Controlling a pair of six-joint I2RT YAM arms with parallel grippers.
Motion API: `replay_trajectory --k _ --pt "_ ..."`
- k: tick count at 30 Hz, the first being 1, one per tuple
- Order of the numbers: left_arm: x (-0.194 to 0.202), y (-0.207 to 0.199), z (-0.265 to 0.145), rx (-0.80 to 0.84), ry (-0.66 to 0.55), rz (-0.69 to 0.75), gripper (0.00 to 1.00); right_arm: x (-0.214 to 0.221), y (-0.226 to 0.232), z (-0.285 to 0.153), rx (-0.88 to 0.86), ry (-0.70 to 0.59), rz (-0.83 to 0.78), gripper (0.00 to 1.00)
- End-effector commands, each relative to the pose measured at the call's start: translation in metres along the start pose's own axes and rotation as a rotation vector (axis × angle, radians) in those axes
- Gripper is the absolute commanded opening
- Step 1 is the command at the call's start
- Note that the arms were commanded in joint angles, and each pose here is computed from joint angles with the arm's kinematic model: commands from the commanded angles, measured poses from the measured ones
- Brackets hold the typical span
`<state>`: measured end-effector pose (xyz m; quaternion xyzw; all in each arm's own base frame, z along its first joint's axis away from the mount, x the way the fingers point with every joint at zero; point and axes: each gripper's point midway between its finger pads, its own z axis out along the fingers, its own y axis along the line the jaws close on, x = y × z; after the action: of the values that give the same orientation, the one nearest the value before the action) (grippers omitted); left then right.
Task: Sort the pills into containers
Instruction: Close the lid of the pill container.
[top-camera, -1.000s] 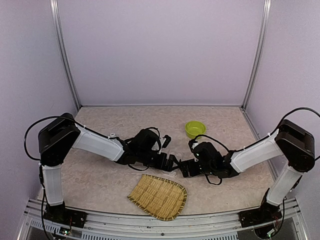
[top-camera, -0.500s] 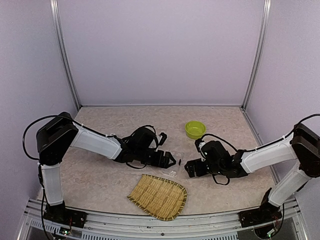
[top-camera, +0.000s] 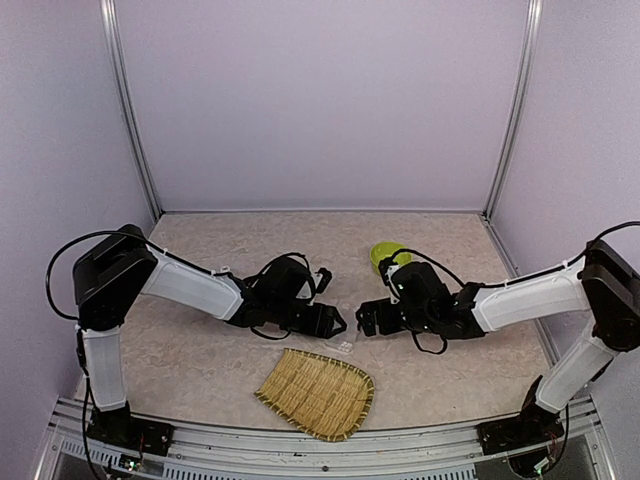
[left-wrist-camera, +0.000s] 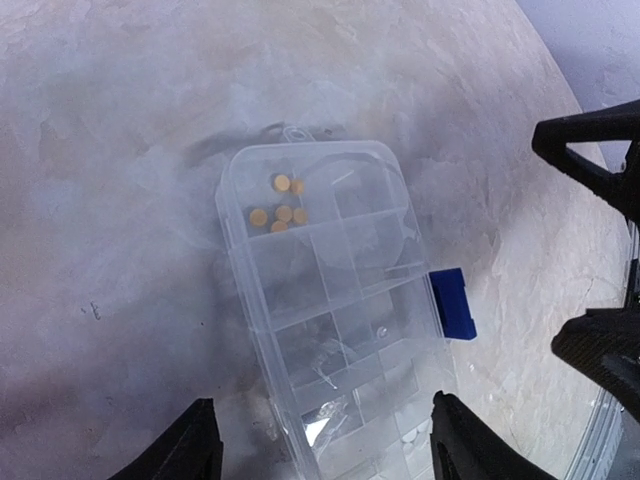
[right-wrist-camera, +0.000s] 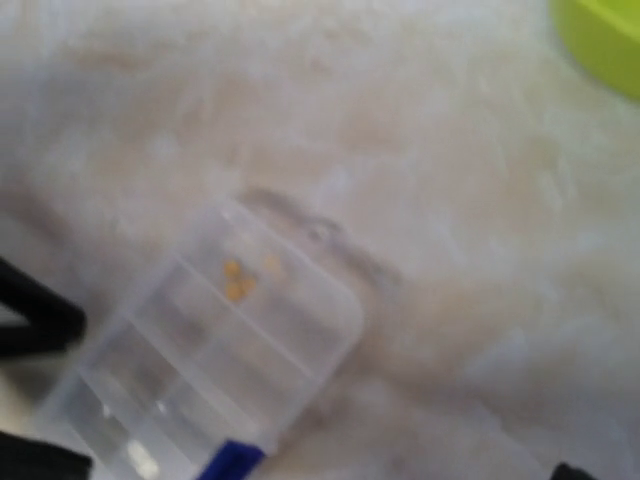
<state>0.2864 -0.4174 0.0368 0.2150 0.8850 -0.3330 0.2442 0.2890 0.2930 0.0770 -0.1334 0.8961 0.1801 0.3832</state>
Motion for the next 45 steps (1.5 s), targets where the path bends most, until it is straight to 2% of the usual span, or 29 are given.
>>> replay_trajectory --k 1,9,30,41,45 --pt "0.01 0.005 0.004 -0.004 0.022 0.002 0.66 -0.008 -0.003 0.007 0.043 -0.003 -0.014 1.0" --pt "0.013 0.006 0.007 -0.003 0.03 -0.002 0.55 0.003 -0.009 0.023 0.091 0.039 -0.017 1.0" --pt "0.018 0.014 0.013 -0.032 0.049 -0.012 0.48 0.018 -0.025 0.01 0.128 0.057 -0.012 1.0" --pt "0.018 0.014 0.012 -0.028 0.047 -0.013 0.47 0.025 -0.031 0.007 0.141 0.064 -0.007 1.0" --pt "0.017 0.013 0.011 -0.027 0.044 -0.013 0.47 0.022 -0.022 0.003 0.085 0.045 0.004 0.98"
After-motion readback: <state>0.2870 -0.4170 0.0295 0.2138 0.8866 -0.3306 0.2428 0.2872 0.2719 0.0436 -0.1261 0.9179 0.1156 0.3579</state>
